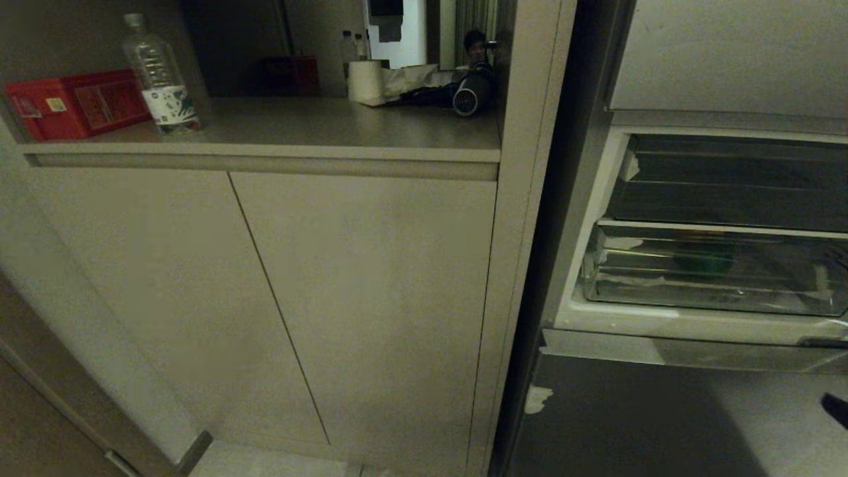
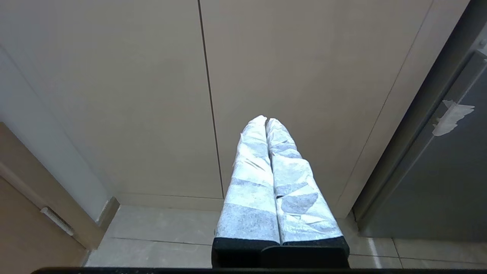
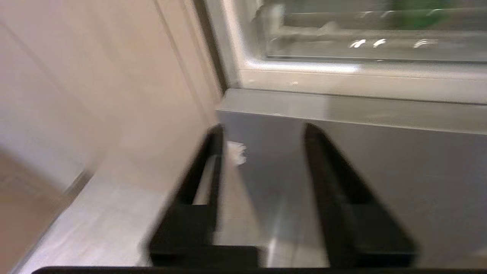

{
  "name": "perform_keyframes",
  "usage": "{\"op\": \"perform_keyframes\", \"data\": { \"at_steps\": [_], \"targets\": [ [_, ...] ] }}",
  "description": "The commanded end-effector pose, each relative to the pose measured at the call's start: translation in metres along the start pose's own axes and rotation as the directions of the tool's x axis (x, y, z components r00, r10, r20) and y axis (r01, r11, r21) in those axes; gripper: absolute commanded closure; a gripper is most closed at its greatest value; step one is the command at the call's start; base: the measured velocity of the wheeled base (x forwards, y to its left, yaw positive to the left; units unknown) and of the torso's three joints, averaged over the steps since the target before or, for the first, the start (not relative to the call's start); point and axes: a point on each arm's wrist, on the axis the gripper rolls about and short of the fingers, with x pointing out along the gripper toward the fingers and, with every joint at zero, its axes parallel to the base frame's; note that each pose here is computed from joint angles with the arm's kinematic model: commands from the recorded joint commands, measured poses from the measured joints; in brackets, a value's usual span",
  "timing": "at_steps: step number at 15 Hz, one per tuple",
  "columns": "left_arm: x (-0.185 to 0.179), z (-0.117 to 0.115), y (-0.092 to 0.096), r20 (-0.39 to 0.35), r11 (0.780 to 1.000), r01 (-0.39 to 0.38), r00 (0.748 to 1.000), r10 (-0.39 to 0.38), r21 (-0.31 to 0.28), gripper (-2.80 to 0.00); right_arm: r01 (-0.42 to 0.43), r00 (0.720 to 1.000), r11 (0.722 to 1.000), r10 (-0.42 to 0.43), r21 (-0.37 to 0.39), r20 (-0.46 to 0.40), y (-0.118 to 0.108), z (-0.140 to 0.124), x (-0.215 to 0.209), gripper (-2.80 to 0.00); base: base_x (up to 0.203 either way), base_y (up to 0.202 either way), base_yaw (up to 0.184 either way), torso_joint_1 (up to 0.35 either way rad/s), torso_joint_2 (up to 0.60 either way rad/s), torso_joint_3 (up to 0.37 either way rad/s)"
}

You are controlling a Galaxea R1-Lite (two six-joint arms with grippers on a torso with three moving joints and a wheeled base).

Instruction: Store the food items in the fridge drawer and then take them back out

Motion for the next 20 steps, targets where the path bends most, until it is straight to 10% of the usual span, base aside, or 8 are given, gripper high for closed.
{"op": "perform_keyframes", "data": {
  "at_steps": [1,8,20],
  "targets": [
    [0.0,0.0,0.0,0.0,1.0,0.0,1.0,0.0,0.0,0.0,0.012,0.977,0.999,-0.001,0.051,-0.215,-0.013,0.001,0.079,-2.8,0.0,0.0,0.0,0.0,0.0,0.0],
    [0.0,0.0,0.0,0.0,1.0,0.0,1.0,0.0,0.0,0.0,-0.034,0.997,0.999,0.033,-0.015,-0.067,-0.034,-0.012,0.188,-2.8,0.0,0.0,0.0,0.0,0.0,0.0],
    [0.0,0.0,0.0,0.0,1.0,0.0,1.0,0.0,0.0,0.0,-0.02,0.996,0.993,0.03,-0.115,0.084,-0.031,-0.027,0.24,-2.8,0.0,0.0,0.0,0.0,0.0,0.0]
  ]
}}
